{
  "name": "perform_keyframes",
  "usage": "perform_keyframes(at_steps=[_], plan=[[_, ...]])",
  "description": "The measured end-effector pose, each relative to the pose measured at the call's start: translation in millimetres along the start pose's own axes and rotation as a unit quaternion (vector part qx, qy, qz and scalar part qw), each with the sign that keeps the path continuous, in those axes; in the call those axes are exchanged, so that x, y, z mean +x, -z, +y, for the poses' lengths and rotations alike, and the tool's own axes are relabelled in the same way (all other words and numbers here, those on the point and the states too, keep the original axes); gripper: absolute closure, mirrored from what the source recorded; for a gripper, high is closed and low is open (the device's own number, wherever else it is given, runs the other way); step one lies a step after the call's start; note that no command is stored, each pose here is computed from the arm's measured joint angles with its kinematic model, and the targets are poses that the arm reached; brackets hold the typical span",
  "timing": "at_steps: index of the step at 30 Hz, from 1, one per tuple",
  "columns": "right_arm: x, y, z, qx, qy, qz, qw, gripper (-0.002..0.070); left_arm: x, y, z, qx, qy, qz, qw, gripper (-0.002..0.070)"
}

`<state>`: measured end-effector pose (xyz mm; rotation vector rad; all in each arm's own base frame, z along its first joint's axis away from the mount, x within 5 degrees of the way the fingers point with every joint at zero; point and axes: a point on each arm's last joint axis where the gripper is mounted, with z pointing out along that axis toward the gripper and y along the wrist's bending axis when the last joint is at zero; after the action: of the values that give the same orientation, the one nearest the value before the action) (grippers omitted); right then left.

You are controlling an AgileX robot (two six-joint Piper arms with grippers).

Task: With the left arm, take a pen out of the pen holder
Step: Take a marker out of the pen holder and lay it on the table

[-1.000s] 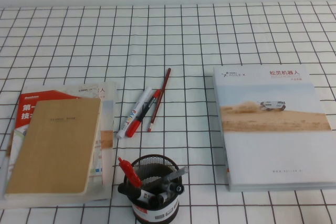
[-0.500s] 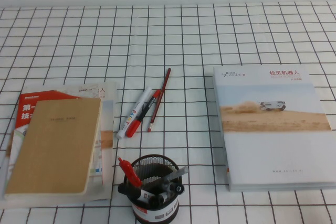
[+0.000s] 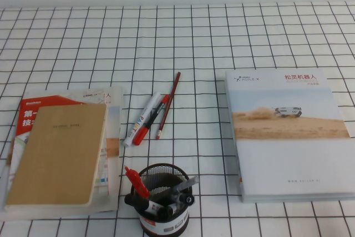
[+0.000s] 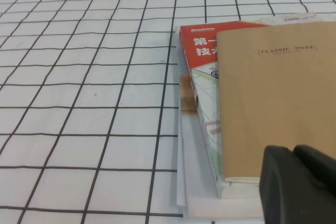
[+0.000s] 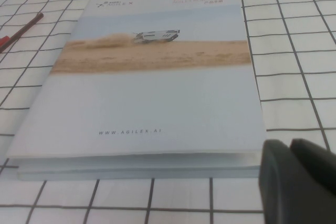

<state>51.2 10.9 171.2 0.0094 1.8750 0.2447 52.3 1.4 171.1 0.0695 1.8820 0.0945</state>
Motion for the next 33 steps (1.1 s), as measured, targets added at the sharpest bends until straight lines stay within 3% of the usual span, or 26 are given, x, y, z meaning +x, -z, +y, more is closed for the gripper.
perform_keyframes(at_steps=[5,13,19,21,26,33], plan=[[0.0,0.0,0.0,0.000,0.000,0.000,1.000,0.0691,0.0,0.0,0.1,0.000,-0.001,0.000,1.000,0.0677],[0.0,0.0,0.0,0.000,0.000,0.000,1.000,0.0691,0.1,0.1,4.8,-0.026,-0.068,0.002,0.997,0.0678],[0.0,0.0,0.0,0.000,0.000,0.000,1.000,0.0691,-2.0,0.2,5.2,-0.029,-0.071,-0.009,0.997,0.0678],[0.0,0.0,0.0,0.000,0.000,0.000,1.000,0.0691,-6.1,0.3,4.2,-0.024,-0.034,-0.033,0.999,0.0678],[0.0,0.0,0.0,0.000,0.000,0.000,1.000,0.0691,-18.7,1.9,1.3,0.009,0.153,-0.103,0.983,0.0677],[0.0,0.0,0.0,0.000,0.000,0.000,1.000,0.0692,-21.9,2.7,1.3,0.017,0.198,-0.120,0.973,0.0677]])
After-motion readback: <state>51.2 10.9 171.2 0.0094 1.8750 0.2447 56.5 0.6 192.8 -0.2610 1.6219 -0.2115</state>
